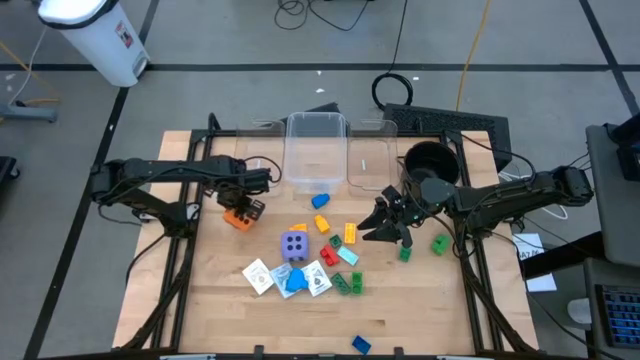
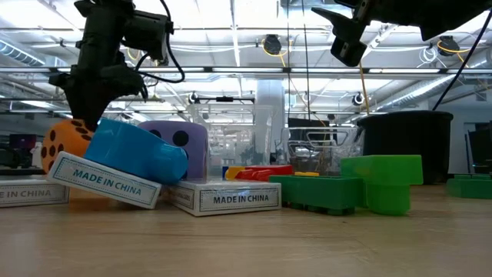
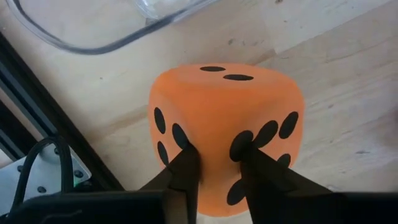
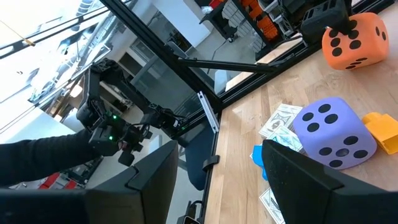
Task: Pick & Place Toys
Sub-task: Put the orange dice into the transparent container
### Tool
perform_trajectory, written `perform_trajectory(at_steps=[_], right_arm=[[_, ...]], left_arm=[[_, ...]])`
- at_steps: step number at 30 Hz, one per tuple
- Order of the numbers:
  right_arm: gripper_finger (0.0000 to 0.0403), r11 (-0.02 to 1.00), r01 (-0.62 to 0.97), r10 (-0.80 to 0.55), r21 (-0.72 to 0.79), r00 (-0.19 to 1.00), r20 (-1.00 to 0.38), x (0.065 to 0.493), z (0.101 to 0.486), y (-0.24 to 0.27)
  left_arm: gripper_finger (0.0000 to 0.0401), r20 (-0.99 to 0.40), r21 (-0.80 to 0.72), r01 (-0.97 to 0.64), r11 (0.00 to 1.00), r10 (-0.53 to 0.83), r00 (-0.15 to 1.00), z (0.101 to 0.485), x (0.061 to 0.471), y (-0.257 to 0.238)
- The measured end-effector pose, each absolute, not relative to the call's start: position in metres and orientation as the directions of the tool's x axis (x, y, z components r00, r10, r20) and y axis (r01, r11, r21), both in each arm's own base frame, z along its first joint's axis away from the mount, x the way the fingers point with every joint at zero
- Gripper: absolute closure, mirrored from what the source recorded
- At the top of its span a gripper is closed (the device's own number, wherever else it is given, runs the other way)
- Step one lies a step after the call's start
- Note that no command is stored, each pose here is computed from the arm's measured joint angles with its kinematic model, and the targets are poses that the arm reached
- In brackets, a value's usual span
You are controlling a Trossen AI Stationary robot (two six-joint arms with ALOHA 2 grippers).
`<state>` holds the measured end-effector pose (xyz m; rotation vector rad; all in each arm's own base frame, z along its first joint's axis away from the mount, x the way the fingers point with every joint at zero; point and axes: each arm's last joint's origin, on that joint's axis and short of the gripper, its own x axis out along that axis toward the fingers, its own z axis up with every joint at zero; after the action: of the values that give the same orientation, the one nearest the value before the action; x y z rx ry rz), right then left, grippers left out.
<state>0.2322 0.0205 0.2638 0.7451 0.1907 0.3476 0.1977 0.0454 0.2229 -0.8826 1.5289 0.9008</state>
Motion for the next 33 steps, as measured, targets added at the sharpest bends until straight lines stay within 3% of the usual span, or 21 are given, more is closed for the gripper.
perform_trajectory(at_steps=[15, 33], right_arm=[[0.0177, 0.693, -0.223, 0.348, 0.686, 0.936, -0.047, 0.232, 0.264, 0.020], [0.0177, 0.696, -0.226, 0.347, 0.681, 0.937, -0.044, 0.233, 0.264, 0.020]], left_arm=[[0.0391, -0.996, 0.058, -0.916, 0.397, -0.045, -0.082, 0.242, 0.177, 0.039], [0.0399, -0.995, -0.087, -0.946, 0.313, -0.064, 0.071, 0.272, 0.142, 0.027]])
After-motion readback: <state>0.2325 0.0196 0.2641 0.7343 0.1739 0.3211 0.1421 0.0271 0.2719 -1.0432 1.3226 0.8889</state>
